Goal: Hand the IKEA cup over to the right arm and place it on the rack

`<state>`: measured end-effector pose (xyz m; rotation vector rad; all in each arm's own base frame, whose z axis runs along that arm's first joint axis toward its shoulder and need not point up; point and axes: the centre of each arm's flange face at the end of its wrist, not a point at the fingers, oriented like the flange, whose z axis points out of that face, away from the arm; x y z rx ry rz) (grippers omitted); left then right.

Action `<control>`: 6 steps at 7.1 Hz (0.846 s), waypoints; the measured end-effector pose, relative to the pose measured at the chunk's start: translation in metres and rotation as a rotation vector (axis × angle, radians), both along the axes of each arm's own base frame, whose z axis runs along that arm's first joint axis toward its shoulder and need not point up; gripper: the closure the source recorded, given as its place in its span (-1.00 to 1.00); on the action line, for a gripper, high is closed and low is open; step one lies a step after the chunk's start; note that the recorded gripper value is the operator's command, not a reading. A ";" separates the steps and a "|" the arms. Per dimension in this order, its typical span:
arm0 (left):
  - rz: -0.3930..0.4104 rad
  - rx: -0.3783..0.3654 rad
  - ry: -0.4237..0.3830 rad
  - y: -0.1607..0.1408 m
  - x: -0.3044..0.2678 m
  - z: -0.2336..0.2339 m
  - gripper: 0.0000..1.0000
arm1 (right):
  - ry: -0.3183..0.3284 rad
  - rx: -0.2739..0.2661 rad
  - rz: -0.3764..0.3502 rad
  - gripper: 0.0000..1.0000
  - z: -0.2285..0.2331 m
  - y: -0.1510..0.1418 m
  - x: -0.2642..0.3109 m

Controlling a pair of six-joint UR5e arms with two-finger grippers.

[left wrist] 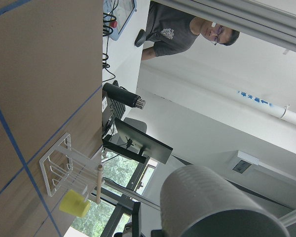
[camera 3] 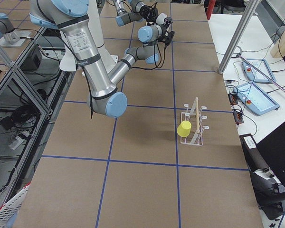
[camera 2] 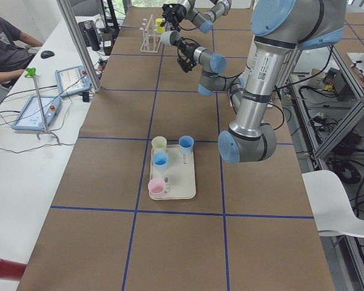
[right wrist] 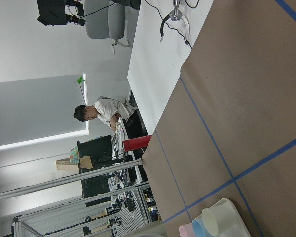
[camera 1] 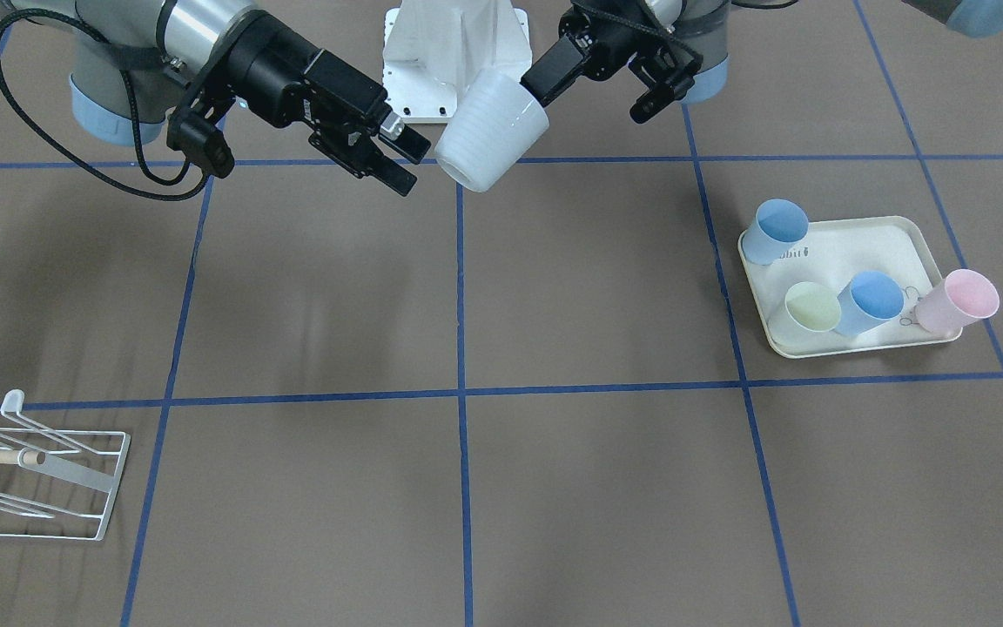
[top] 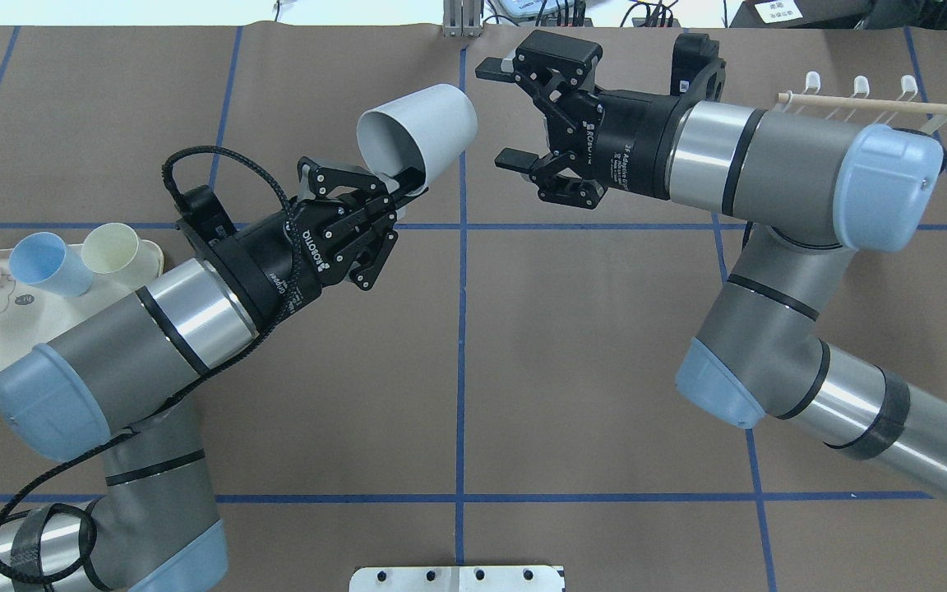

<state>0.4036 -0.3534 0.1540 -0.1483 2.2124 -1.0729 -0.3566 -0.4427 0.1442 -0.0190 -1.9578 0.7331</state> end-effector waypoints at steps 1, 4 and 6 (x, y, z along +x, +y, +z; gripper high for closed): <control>0.001 0.000 0.002 -0.002 0.006 -0.004 1.00 | 0.000 0.000 -0.001 -1.00 0.000 0.000 -0.001; 0.004 0.001 0.011 0.000 0.013 -0.012 1.00 | -0.003 0.002 -0.004 -1.00 -0.002 0.001 -0.002; 0.008 -0.001 0.015 0.002 0.020 -0.016 1.00 | -0.005 0.003 -0.006 -1.00 -0.003 0.002 -0.003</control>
